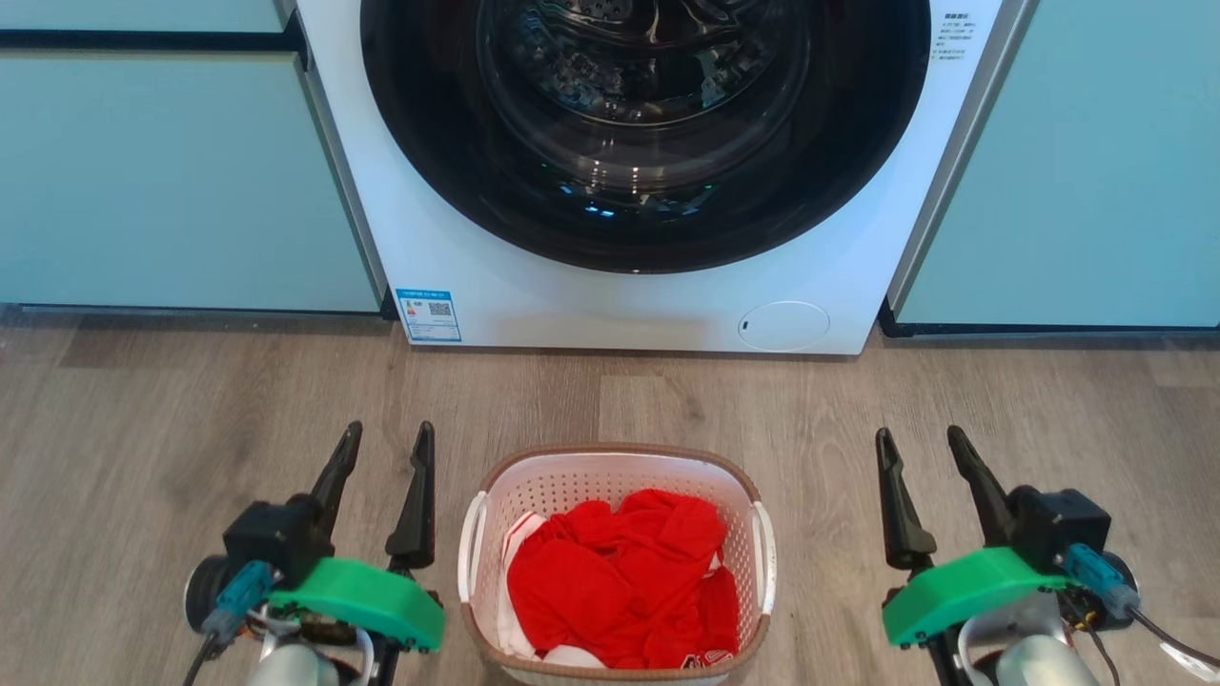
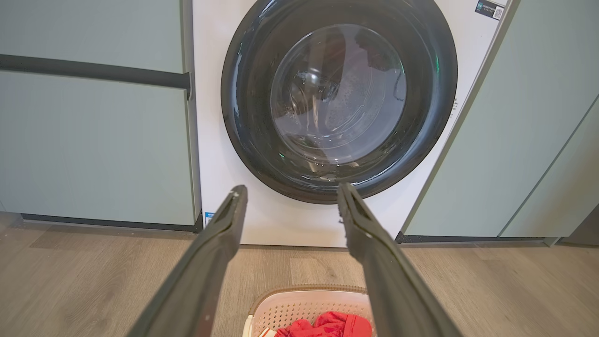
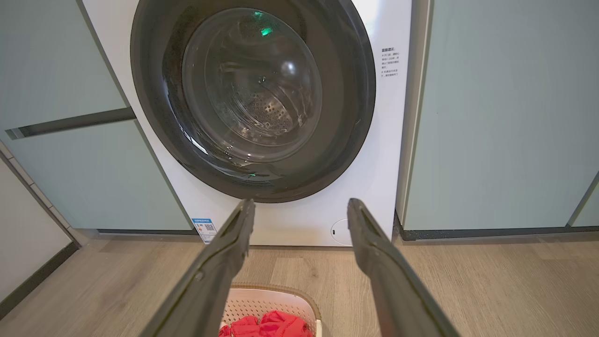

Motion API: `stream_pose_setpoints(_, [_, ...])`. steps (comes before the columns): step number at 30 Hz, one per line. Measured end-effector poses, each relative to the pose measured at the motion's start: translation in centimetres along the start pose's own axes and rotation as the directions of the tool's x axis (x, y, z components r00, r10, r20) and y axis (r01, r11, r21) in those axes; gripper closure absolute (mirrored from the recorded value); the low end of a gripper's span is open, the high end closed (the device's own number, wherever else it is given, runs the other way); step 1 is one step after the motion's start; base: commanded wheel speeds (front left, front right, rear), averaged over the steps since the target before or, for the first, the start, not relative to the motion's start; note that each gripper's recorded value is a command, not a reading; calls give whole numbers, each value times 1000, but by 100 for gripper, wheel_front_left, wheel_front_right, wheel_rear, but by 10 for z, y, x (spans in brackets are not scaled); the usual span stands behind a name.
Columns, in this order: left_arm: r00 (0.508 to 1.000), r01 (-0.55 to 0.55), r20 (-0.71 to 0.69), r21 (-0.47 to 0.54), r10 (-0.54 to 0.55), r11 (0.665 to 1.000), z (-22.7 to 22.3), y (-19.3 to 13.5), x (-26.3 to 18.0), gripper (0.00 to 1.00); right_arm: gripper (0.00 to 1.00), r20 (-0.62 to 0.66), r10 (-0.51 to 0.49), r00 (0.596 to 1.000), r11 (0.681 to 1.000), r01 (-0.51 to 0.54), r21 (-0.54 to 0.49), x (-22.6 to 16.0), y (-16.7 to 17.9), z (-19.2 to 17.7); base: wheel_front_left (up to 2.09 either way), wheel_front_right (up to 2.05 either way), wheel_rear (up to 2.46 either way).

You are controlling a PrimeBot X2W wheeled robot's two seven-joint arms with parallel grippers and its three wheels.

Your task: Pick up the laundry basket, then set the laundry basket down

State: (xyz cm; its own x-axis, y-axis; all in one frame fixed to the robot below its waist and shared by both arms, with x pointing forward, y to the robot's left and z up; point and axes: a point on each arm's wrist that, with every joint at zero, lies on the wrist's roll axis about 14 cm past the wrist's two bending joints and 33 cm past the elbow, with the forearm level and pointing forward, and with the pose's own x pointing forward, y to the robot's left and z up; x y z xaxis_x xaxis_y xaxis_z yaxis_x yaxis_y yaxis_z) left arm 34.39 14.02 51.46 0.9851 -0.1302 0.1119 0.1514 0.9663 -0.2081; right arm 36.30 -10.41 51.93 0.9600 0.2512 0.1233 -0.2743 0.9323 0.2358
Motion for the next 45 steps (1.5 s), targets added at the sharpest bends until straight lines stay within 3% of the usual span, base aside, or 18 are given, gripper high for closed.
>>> stream_pose_setpoints(40, [1000,6,-4,-35,-7,999,-2,-4,1,0,0,2,-8,1000,1000,8,-4,-5,-1,1,0,0,0])
stream_pose_setpoints(41, [1000,5,-13,-35,-5,999,-5,-4,0,100,100,-8,-11,1000,1000,11,-2,-6,-2,-2,0,0,0])
stream_pose_setpoints(45, [996,-17,-86,-40,13,999,-28,1,-12,100,100,-77,-31,997,999,32,7,-17,-6,-24,0,0,0])
